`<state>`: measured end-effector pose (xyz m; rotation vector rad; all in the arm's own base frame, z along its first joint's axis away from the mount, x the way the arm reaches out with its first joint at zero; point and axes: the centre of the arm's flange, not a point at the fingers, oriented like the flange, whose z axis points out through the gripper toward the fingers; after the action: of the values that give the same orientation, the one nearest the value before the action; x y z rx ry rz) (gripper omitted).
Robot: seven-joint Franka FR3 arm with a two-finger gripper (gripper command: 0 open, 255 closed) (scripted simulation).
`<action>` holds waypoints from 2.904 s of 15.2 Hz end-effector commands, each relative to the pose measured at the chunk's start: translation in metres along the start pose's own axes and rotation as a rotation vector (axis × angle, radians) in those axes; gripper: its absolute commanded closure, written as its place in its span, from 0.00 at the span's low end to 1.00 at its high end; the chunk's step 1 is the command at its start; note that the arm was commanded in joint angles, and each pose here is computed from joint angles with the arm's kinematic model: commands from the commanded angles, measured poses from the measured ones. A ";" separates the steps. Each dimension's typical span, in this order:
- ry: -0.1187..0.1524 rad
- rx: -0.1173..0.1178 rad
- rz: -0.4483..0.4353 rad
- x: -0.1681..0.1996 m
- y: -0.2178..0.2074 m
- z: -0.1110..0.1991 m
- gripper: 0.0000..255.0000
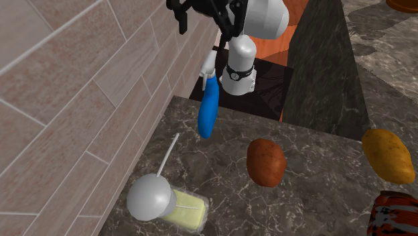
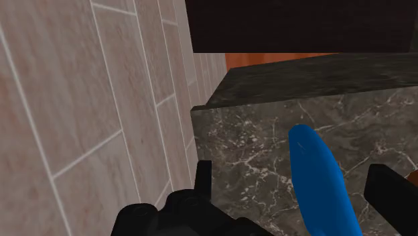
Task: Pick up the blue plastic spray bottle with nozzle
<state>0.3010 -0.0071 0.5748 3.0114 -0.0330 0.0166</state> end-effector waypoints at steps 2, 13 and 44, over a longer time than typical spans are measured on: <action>-0.003 0.019 -0.005 0.010 -0.004 -0.006 0.00; -0.018 0.134 -0.033 0.067 -0.030 -0.025 0.00; -0.018 0.134 -0.033 0.068 -0.022 -0.085 1.00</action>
<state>0.3685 0.0247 0.6543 3.1454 0.0162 -0.0124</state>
